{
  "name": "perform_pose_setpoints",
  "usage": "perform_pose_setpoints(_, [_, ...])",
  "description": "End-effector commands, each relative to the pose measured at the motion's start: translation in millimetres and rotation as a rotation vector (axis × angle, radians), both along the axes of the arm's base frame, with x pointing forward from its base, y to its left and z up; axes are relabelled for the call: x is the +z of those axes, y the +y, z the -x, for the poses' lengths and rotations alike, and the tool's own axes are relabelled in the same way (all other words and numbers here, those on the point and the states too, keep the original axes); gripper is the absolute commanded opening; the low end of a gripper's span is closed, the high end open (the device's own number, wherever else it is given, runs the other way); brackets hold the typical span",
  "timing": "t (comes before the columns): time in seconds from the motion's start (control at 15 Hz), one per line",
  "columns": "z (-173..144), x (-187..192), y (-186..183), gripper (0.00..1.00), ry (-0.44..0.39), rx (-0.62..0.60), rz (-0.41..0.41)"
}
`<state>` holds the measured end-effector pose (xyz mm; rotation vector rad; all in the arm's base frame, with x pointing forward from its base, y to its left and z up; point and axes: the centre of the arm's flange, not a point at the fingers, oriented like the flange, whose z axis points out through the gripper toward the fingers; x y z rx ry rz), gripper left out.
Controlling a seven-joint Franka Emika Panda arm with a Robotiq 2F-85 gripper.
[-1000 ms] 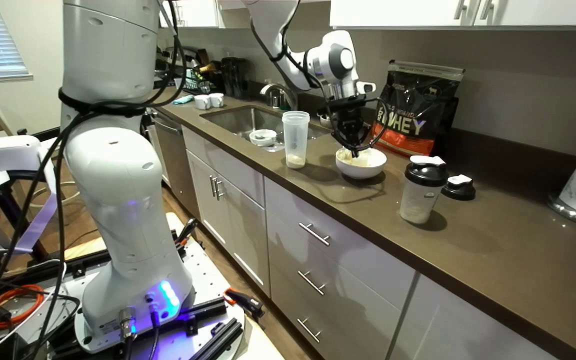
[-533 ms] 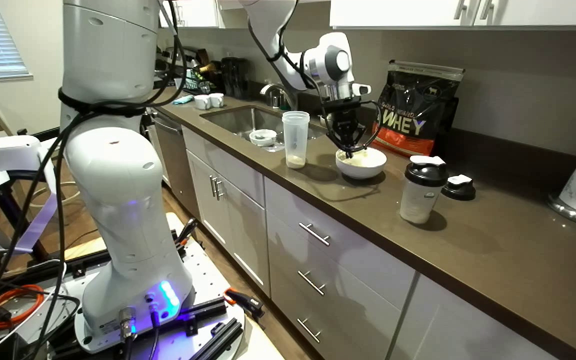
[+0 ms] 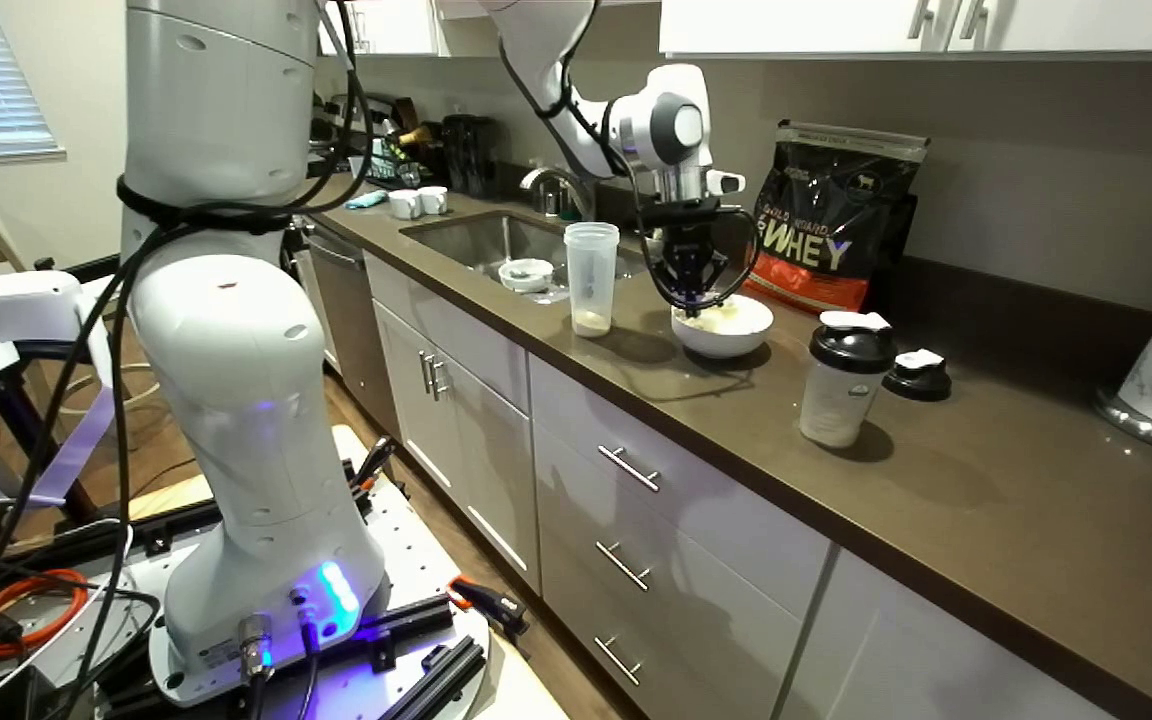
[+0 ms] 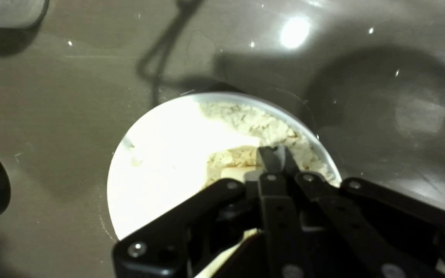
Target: Take a scoop of whey from the bowl and put it in the shaker bottle
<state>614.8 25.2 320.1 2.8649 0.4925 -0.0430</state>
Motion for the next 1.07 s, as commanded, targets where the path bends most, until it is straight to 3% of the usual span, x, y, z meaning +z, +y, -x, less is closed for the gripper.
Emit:
perform_pose_setpoints(0.0, [-2.3, 3.1, -13.1, 0.01, 0.012, -0.027, -0.035])
perform_pose_setpoints(0.53, [-8.8, 7.5, -36.0, 0.01, 0.013, -0.151, -0.14])
perform_pose_setpoints(1.0, [-1.0, 2.7, -22.1, 0.01, 0.017, -0.172, -0.201])
